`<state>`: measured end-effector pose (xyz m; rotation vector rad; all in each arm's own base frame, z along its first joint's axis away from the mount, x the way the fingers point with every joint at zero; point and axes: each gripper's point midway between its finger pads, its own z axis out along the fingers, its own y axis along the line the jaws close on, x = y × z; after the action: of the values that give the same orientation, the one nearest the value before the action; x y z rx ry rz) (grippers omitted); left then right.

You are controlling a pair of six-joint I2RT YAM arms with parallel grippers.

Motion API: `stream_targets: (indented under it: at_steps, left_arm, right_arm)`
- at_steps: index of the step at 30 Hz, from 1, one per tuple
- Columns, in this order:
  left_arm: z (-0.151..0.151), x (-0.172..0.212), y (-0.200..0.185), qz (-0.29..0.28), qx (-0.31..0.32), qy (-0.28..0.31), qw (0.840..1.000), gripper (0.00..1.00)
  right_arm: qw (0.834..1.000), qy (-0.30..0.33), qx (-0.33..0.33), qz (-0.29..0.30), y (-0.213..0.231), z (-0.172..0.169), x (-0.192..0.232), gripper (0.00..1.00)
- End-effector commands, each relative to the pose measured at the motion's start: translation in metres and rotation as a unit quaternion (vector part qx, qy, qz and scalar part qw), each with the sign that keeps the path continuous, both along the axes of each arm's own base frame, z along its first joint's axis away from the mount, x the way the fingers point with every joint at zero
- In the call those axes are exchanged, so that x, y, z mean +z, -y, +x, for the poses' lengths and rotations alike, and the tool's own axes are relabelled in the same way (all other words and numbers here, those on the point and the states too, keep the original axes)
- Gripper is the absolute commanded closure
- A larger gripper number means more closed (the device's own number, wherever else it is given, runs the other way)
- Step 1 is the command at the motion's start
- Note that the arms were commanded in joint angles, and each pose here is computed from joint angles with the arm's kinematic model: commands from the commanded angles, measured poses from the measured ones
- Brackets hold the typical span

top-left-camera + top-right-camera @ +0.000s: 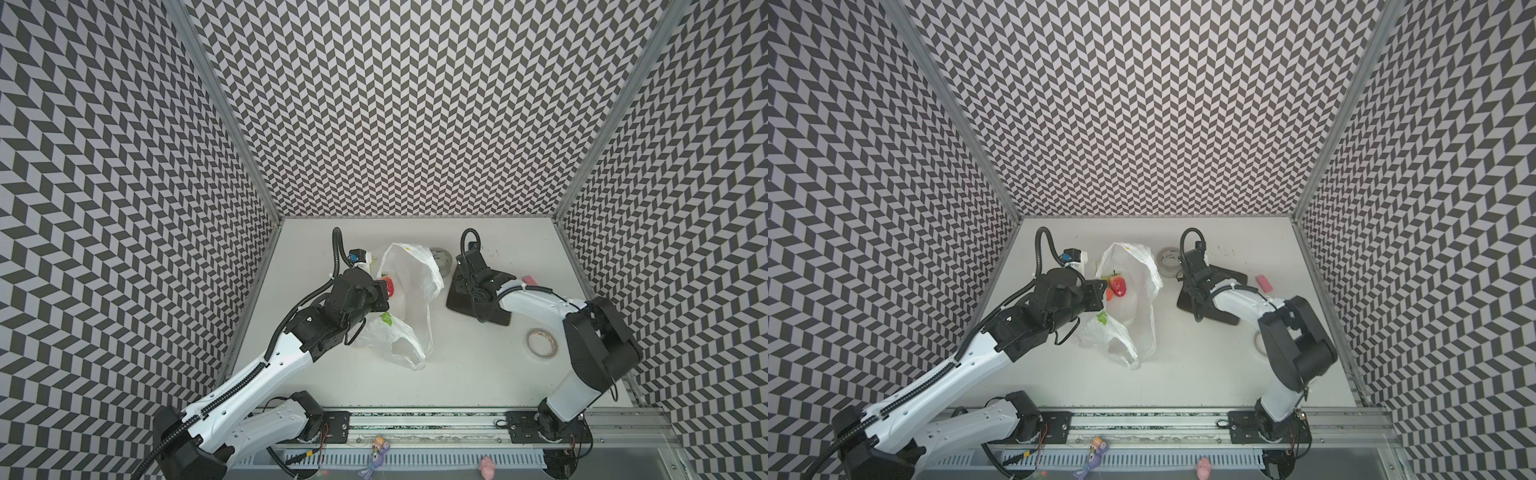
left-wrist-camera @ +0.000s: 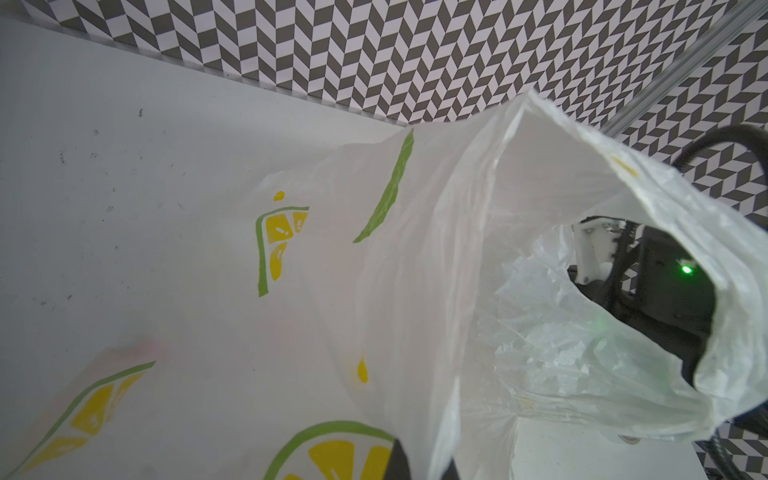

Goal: Take the fake fruits out of the plastic bag
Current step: 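Lift the orange fruit out of the bag with the right gripper toward the black pad, then lower the orange fruit onto the black pad with the right gripper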

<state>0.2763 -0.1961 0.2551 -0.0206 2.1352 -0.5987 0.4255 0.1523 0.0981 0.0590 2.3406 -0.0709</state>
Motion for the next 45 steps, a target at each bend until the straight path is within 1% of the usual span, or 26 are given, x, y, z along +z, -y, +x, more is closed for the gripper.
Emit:
stream_targets:
  at_steps: [1,3,6,14,16,18,21,24,27,30,34,37,39,42,45]
  left_arm:
    - [-0.001,0.002,-0.006,0.007,0.008,0.006,1.0,1.0]
    - [0.0,0.002,-0.006,0.008,0.006,0.005,1.0,1.0]
    - [0.0,0.004,-0.005,0.008,0.004,0.007,1.0,1.0]
    - [0.0,0.005,-0.005,0.012,0.003,0.009,1.0,1.0]
    - [0.001,0.004,-0.004,0.012,0.003,0.009,1.0,1.0]
    - [0.001,0.004,-0.004,0.013,0.002,0.01,1.0,1.0]
    - [0.001,0.005,-0.003,0.014,0.0,0.011,1.0,1.0]
    - [0.002,0.006,-0.004,0.014,0.0,0.013,1.0,1.0]
    - [0.002,0.007,-0.003,0.015,-0.001,0.015,1.0,1.0]
    - [0.004,0.009,-0.002,0.015,-0.002,0.018,1.0,1.0]
    - [0.004,0.01,-0.001,0.015,-0.004,0.02,1.0,1.0]
    - [0.006,0.011,0.0,0.014,-0.005,0.022,1.0,1.0]
    - [0.006,0.011,0.001,0.014,-0.005,0.022,1.0,1.0]
    - [0.007,0.01,0.002,0.013,-0.006,0.023,1.0,1.0]
    - [0.007,0.01,0.003,0.013,-0.007,0.023,1.0,1.0]
  right_arm:
    - [0.999,0.023,0.008,-0.025,0.003,0.034,0.007,0.73]
    - [0.999,0.016,0.003,-0.035,0.005,0.048,0.004,0.72]
    - [0.998,-0.006,-0.006,-0.057,0.012,0.059,-0.008,0.71]
    - [0.996,-0.041,0.005,-0.078,0.013,0.069,-0.028,0.67]
    - [0.996,-0.046,0.01,-0.076,0.011,0.07,-0.032,0.64]
    - [0.996,-0.053,0.013,-0.075,0.009,0.07,-0.036,0.58]
    - [0.996,-0.055,0.014,-0.074,0.009,0.07,-0.036,0.45]
    - [0.996,-0.05,0.015,-0.07,0.008,0.069,-0.031,0.33]
    - [0.997,-0.039,0.018,-0.059,0.006,0.068,-0.018,0.28]
    - [0.999,-0.022,0.019,-0.045,0.007,0.066,0.005,0.23]
    - [0.999,-0.003,0.019,-0.027,0.012,0.058,0.036,0.21]
    - [0.999,0.02,0.024,-0.006,0.015,0.045,0.067,0.21]
    - [0.998,0.04,0.034,0.016,0.015,0.033,0.092,0.22]
    - [0.994,0.066,0.064,0.063,0.009,0.007,0.125,0.27]
    - [0.98,0.092,0.125,0.122,-0.008,-0.026,0.155,0.35]
